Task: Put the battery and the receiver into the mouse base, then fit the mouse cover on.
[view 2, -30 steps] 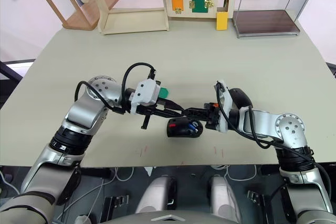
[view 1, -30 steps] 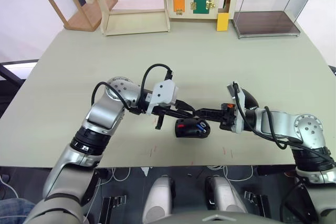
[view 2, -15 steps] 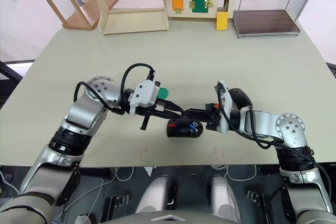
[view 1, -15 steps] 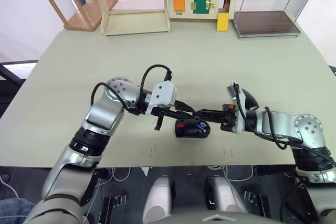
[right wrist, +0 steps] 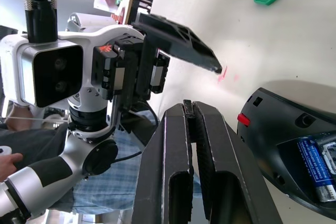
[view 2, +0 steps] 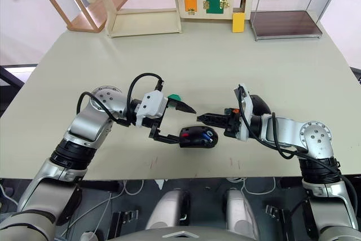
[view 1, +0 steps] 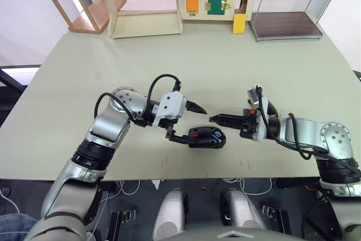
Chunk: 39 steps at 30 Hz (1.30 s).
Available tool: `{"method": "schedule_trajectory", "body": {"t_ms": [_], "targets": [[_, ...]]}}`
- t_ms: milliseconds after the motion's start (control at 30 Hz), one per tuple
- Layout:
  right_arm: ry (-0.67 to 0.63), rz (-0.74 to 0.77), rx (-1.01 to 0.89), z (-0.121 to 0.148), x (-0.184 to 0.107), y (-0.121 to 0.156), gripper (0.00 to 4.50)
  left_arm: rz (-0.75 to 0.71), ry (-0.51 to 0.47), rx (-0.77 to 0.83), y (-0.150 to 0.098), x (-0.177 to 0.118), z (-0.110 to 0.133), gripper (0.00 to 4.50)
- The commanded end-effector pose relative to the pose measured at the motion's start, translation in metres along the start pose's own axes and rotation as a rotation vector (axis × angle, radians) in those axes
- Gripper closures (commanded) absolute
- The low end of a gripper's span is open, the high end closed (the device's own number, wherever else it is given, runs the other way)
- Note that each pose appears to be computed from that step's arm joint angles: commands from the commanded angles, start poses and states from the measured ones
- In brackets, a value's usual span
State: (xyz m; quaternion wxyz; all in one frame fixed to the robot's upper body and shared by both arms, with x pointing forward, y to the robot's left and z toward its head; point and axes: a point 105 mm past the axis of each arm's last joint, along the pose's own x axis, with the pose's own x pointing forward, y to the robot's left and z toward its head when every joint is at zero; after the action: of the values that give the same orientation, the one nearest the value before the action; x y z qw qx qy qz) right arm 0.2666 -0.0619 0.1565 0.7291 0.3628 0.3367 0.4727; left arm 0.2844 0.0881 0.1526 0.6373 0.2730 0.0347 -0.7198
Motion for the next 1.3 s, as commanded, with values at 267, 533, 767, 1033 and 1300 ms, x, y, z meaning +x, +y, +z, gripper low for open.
{"method": "schedule_trajectory", "body": {"t_ms": [267, 533, 767, 1033, 1300], "targets": [[-0.007, 0.049, -0.028, 0.005, -0.002, 0.013, 4.5, 0.057, -0.019, 0.035, 0.009, -0.005, 0.004, 0.04], [-0.007, 0.047, -0.03, 0.007, -0.003, 0.012, 4.5, 0.079, -0.033, 0.039, 0.013, -0.004, 0.004, 0.04], [-0.005, 0.054, -0.036, 0.005, -0.002, 0.014, 4.5, 0.095, -0.071, 0.039, 0.018, -0.001, 0.01, 0.04], [-0.005, 0.057, -0.039, 0.004, -0.002, 0.015, 4.5, 0.081, -0.12, 0.023, 0.019, 0.005, 0.018, 0.04], [-0.012, 0.057, -0.034, 0.005, -0.002, 0.015, 4.5, 0.088, -0.137, 0.022, 0.022, 0.007, 0.023, 1.93]]}}
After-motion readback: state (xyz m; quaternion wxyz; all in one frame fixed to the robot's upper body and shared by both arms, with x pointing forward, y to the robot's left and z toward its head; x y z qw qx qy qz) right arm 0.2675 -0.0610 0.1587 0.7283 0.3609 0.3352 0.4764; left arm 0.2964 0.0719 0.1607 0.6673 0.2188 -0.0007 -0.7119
